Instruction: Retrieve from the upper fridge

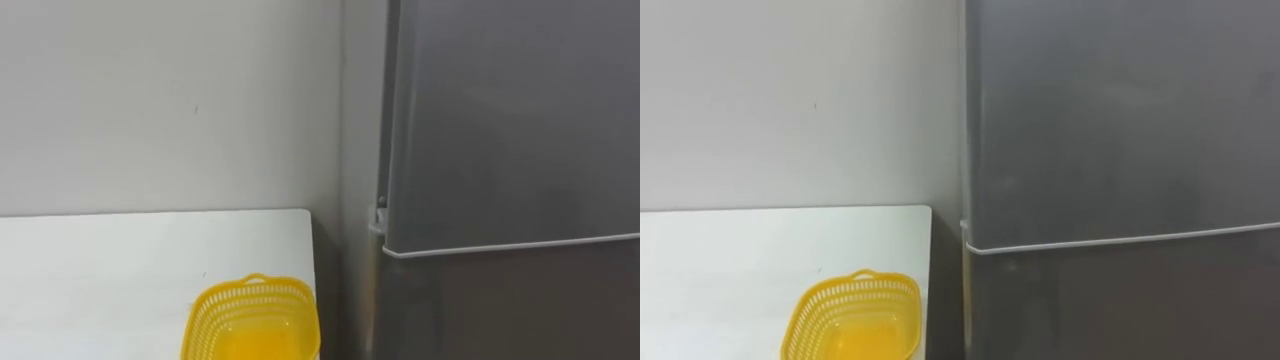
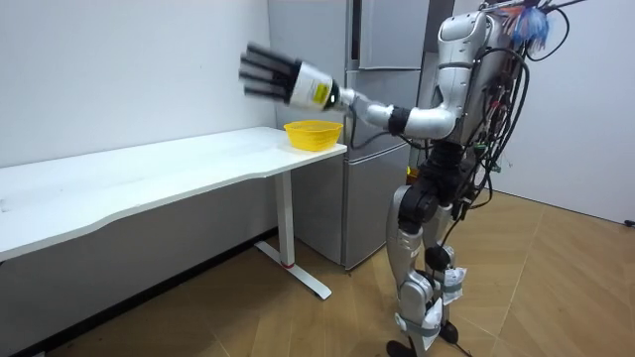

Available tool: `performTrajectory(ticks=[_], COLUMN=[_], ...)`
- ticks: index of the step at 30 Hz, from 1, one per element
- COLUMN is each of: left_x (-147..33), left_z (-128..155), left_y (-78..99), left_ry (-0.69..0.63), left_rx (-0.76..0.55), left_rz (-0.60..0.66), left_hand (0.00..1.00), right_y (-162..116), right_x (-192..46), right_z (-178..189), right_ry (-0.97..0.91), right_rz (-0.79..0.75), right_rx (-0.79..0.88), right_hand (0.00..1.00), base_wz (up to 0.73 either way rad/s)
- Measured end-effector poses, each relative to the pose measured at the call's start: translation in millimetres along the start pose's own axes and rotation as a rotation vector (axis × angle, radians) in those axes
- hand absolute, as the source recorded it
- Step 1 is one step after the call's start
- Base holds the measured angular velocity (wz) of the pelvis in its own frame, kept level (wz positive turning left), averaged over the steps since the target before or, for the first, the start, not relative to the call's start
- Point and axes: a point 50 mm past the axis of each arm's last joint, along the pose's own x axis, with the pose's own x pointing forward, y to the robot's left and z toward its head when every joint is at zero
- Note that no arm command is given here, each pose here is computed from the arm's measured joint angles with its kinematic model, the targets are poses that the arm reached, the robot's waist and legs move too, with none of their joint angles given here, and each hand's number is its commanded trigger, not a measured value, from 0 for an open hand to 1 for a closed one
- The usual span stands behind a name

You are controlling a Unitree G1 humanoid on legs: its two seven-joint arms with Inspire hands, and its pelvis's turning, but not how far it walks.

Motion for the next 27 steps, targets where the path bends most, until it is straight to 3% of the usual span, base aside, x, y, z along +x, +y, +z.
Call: performTrajectory(ticks=[3,9,11,16,22,27], left_x=[3.9,-7.0,-15.0,-31.5,-65.3,-80.8], left_z=[27.0,64.8,77.3,87.8,97.7,101.9], left_y=[-10.6,-38.5,-54.0,-71.2,-100.3,-111.4], left_ry=[-0.085,-0.167,-0.168,-0.11,-0.054,-0.056], left_rx=[-0.113,-0.299,-0.397,-0.539,-0.618,-0.618], left_rz=[-0.063,-0.302,-0.419,-0.662,-1.024,-1.214], left_hand=[0.0,0.0,0.0,0.0,0.0,0.0], right_y=[2.1,2.6,3.4,5.0,2.2,0.8], right_x=[-0.2,-0.2,0.0,0.6,1.9,2.3], right_z=[-2.0,-1.7,-0.9,1.6,12.4,17.5], right_ry=[0.003,0.004,0.005,0.012,0.013,0.004], right_rz=[0.031,0.081,0.095,0.106,0.111,0.114], right_rx=[-0.002,-0.005,-0.004,-0.025,-0.084,-0.097], right_hand=[0.0,0.0,0.0,0.0,0.0,0.0], base_wz=[0.07,0.06,0.0,0.0,-0.02,0.02])
